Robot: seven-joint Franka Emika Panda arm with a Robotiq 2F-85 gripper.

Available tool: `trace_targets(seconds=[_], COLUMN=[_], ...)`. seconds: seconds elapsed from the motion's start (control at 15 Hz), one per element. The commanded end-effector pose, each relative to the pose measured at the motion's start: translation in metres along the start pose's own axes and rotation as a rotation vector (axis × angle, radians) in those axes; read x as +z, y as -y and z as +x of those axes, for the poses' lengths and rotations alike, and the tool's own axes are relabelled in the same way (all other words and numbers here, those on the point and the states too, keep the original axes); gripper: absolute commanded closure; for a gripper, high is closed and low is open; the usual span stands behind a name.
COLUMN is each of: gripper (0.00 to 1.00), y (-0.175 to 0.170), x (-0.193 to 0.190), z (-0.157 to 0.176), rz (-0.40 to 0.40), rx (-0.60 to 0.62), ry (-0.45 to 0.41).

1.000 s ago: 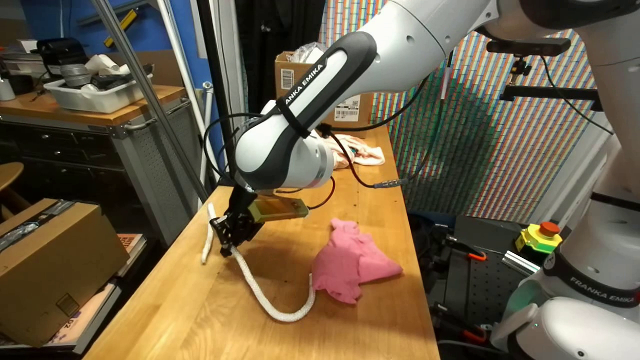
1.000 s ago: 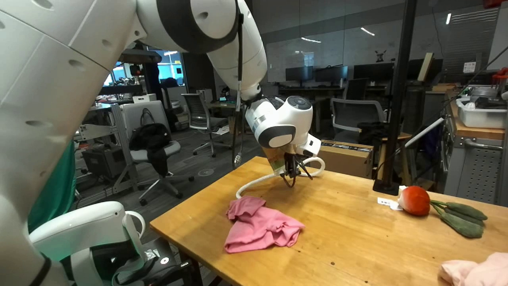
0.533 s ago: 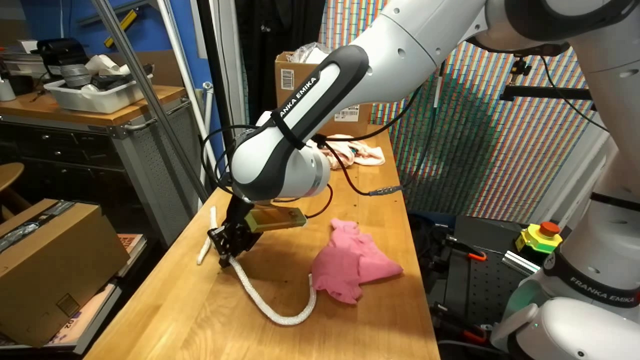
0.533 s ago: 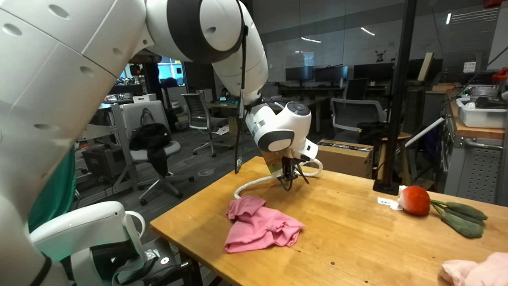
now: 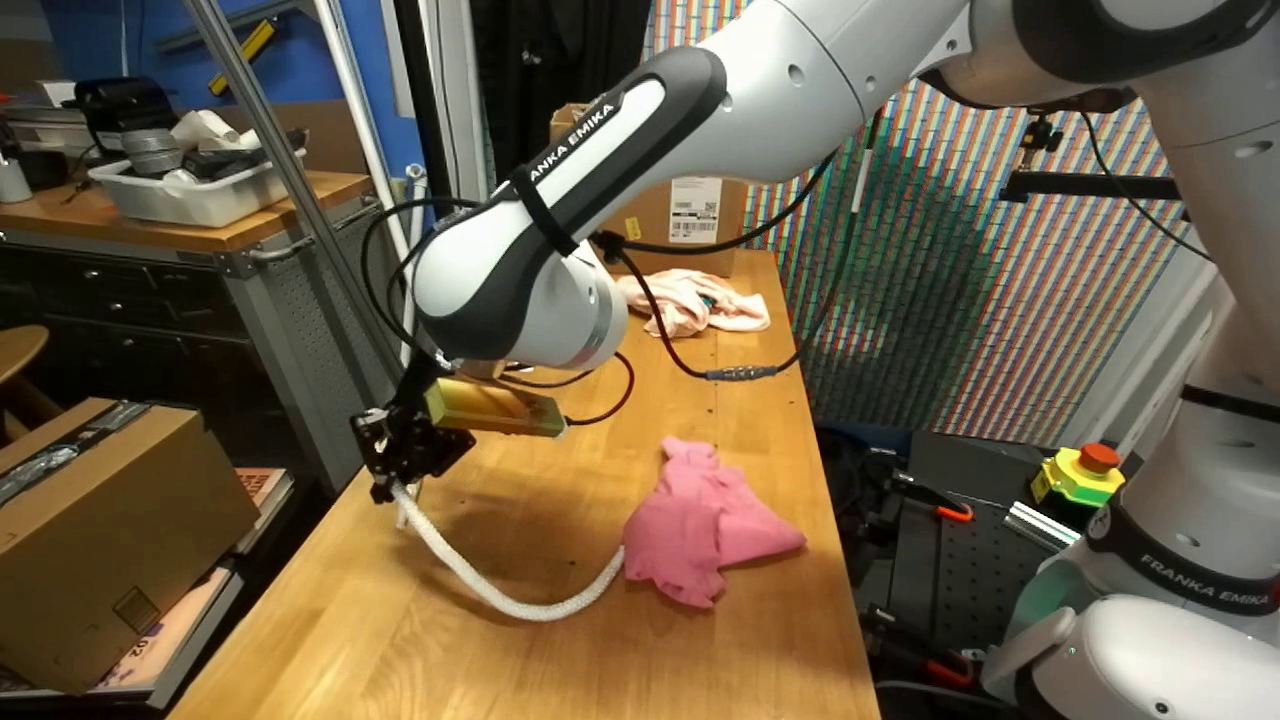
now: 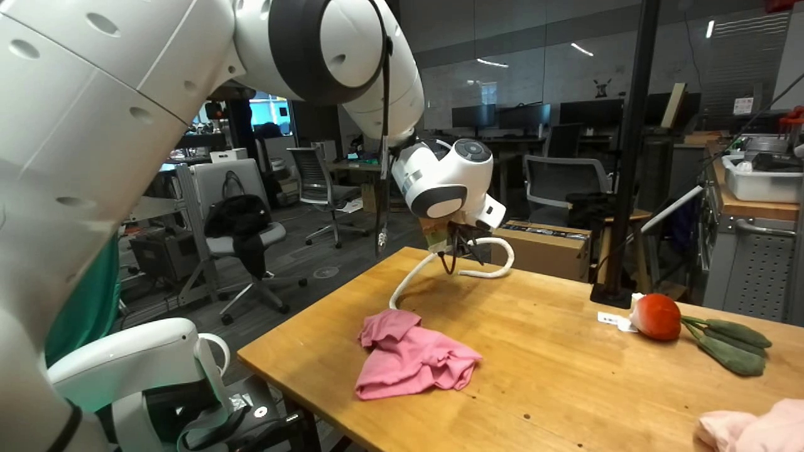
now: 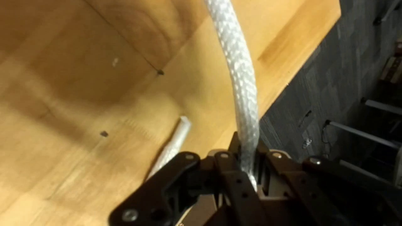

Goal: Separate the clothes, rope and plush toy on the table

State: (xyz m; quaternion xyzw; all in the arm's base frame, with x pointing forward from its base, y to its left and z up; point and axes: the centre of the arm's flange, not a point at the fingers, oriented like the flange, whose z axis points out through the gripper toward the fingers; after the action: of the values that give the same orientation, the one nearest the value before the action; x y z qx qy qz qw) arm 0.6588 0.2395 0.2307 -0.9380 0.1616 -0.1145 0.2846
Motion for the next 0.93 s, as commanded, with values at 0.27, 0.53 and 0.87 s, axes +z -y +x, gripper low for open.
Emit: trace_targets(seconds=[0.27,0.53,0.87], gripper=[0.93,0.93,0.93], y=[0.015,0.009,-0.014], x=[-0.004,-0.002,0.0], z=[0.054,0.067,0.076], rz=[0.109,0.132,0.122], rx=[0.173,0.222,0.251], ry=[-0.211,-0.296,-0.376])
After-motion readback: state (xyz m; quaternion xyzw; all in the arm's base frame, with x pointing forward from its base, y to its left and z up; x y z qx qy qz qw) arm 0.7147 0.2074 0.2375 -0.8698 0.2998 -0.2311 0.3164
